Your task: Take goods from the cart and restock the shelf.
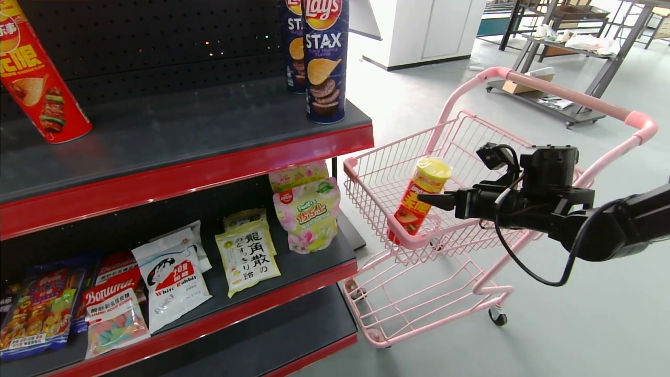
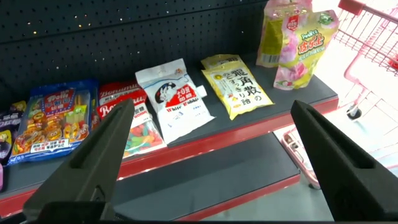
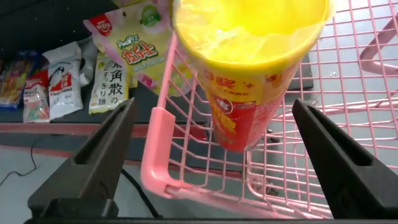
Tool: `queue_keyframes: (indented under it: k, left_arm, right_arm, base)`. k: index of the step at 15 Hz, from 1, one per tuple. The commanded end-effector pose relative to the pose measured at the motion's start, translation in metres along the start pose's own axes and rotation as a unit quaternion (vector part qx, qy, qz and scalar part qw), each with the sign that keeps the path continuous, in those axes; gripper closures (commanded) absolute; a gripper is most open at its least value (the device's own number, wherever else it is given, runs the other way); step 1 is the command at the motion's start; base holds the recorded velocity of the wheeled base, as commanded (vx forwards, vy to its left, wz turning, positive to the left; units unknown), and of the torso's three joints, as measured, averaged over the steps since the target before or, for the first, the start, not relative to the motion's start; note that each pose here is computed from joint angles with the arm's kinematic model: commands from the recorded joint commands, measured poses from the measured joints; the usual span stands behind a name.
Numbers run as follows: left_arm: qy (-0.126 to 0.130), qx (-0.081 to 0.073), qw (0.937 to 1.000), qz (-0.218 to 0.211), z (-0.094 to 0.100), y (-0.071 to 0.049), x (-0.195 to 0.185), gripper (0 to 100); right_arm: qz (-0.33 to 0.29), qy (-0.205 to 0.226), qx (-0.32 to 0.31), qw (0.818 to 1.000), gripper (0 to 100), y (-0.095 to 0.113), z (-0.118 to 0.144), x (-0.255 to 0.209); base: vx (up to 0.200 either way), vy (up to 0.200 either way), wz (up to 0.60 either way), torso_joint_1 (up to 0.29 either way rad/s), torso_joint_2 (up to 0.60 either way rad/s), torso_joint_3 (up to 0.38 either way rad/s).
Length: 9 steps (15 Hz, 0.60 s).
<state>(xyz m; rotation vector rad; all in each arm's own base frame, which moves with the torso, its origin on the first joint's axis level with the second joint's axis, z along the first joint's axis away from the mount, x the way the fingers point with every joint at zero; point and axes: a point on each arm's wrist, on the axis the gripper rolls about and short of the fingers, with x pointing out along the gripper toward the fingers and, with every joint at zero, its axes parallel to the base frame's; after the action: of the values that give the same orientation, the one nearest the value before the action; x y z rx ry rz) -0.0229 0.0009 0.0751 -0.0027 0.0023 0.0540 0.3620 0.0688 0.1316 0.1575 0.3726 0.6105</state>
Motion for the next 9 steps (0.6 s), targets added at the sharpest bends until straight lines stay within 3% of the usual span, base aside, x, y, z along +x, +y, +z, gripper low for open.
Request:
queue_keyframes:
  k: [1,6,9]
  left_arm:
    - [0.0,0.0,1.0,0.001,0.0,0.0,0.0,0]
    - [0.0,0.0,1.0,0.0,0.0,0.0,0.0,0]
    - [0.0,0.0,1.0,0.0,0.0,0.0,0.0,0]
  right_arm:
    - [-0.003,0.005,0.004,1.0,0,-0.02,-0.02,0.029]
    - [0.012,-0.026,-0.013,1.0,0,-0.042,-0.012,0.075]
    - [0.01,-0.033,-0.018,0.999,0,-0.041,-0.011,0.088]
  base:
    - [0.0,0.0,0.0,0.0,0.0,0.0]
    - [0.0,0.0,0.0,0.0,0.0,0.0]
    - [0.0,0.0,0.0,0.0,0.0,0.0]
